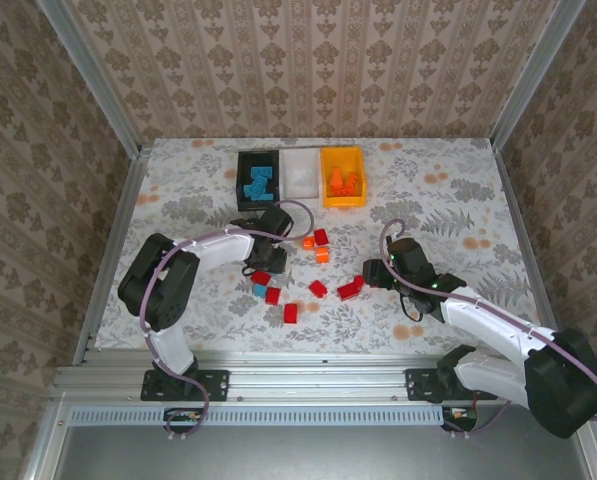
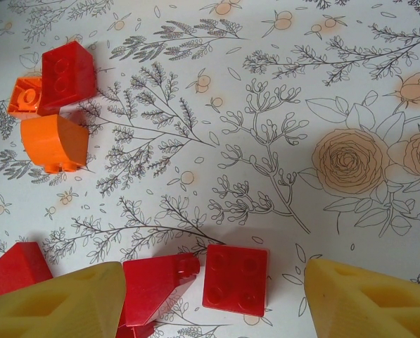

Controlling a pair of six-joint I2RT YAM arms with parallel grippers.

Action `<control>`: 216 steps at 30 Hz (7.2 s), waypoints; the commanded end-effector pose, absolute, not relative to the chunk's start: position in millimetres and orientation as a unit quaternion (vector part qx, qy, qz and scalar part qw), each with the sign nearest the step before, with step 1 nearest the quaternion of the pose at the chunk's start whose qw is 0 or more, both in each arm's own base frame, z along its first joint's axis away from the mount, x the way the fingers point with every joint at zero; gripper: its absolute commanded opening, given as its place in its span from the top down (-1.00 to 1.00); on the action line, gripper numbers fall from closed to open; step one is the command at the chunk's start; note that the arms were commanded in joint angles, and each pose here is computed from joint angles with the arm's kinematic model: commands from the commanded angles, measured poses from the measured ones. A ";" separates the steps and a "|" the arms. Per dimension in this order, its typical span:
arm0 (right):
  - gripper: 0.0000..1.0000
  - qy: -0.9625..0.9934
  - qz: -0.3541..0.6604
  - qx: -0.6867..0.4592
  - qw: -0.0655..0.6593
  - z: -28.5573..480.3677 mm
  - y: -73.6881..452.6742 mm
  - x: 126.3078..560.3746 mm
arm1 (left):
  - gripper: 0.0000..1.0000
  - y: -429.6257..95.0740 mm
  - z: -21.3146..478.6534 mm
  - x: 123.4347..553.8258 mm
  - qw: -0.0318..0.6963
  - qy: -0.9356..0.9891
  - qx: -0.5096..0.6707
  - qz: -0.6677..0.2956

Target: Sort the legos into containers by color

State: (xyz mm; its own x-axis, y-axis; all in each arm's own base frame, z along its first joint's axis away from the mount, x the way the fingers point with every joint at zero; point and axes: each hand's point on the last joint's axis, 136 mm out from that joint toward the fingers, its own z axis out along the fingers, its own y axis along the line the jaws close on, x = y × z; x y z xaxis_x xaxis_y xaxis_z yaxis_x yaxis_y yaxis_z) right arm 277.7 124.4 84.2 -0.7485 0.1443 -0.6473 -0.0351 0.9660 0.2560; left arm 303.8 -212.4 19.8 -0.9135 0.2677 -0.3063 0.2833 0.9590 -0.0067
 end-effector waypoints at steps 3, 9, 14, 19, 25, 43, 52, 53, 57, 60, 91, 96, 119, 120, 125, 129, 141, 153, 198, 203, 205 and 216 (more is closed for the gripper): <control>-0.38 0.925 0.123 0.034 0.358 85.7 122.5 277.9 | 0.31 -213.4 53.6 324.6 0.203 0.969 0.136 -0.018; -0.40 0.925 0.120 0.035 0.359 85.6 121.5 278.6 | 0.31 -211.4 114.8 371.0 0.258 0.957 0.134 -0.010; -0.40 0.926 0.118 0.034 0.357 84.0 121.3 278.5 | 0.34 -194.0 142.1 434.2 0.277 0.957 0.083 -0.040; -0.40 0.926 0.116 0.035 0.357 83.5 120.5 278.3 | 0.34 -185.0 141.7 490.0 0.269 0.959 0.065 -0.056; -0.41 0.927 0.107 0.033 0.358 83.0 118.4 277.1 | 0.25 -189.7 135.3 527.5 0.263 0.961 0.080 -0.030; -0.44 0.927 0.108 0.026 0.358 82.2 122.7 277.6 | -0.80 -198.0 168.6 548.7 0.292 0.952 0.071 -0.061; -0.49 0.931 0.087 0.020 0.355 85.6 134.5 274.9 | -1.00 -181.3 264.0 449.6 0.383 0.908 0.019 -0.169; -0.54 0.932 0.080 0.032 0.352 84.0 131.1 273.6 | -1.00 -176.7 256.9 430.7 0.382 0.906 0.008 -0.183; -0.56 0.933 0.079 0.052 0.348 84.2 126.9 269.7 | -1.00 -162.9 217.2 364.5 0.365 0.901 -0.032 -0.233; -0.52 0.935 0.083 0.053 0.340 87.3 130.1 267.2 | -1.00 -155.4 170.1 320.0 0.332 0.905 -0.056 -0.259; -0.23 0.965 0.033 0.052 0.256 29.9 141.9 280.4 | -1.00 -106.0 98.1 230.3 0.302 0.920 -0.105 -0.227; -0.10 0.967 0.016 0.054 0.250 22.5 139.5 283.3 | -0.99 -104.4 96.9 230.3 0.302 0.921 -0.104 -0.224; 0.34 0.929 0.039 -0.036 0.366 131.6 229.3 392.9 | -1.00 -102.2 93.7 233.0 0.283 0.921 -0.124 -0.236; 0.34 0.928 0.042 -0.045 0.367 131.6 239.4 404.2 | -1.00 -102.8 93.5 232.7 0.281 0.921 -0.126 -0.239; 0.35 0.924 0.039 -0.068 0.374 123.6 280.2 468.3 | -1.00 -105.2 89.0 232.4 0.266 0.921 -0.136 -0.249; 0.35 0.924 0.030 -0.079 0.372 114.6 297.9 503.4 | -0.99 -107.4 89.1 229.0 0.254 0.924 -0.132 -0.254; 0.14 0.937 0.046 -0.081 0.336 98.2 310.6 547.4 | -1.00 -106.4 91.8 227.0 0.264 0.922 -0.122 -0.258; -0.03 0.908 0.071 -0.096 0.402 182.0 324.5 508.4 | -1.00 -110.8 97.2 226.0 0.267 0.915 -0.121 -0.276; 0.24 0.966 0.044 -0.055 0.248 20.0 220.9 415.5 | -1.00 -120.1 80.1 214.5 0.258 0.909 -0.133 -0.298; 0.30 0.954 0.053 -0.048 0.291 53.3 225.0 415.6 | -1.00 -120.8 85.3 217.1 0.258 0.912 -0.125 -0.293; 0.31 0.945 0.057 -0.050 0.318 80.2 230.3 418.5 | -1.00 -119.0 88.5 220.1 0.264 0.912 -0.124 -0.288; 0.30 0.926 0.022 -0.092 0.365 121.2 268.5 494.1 | -1.00 -127.0 91.5 236.7 0.225 0.896 -0.150 -0.353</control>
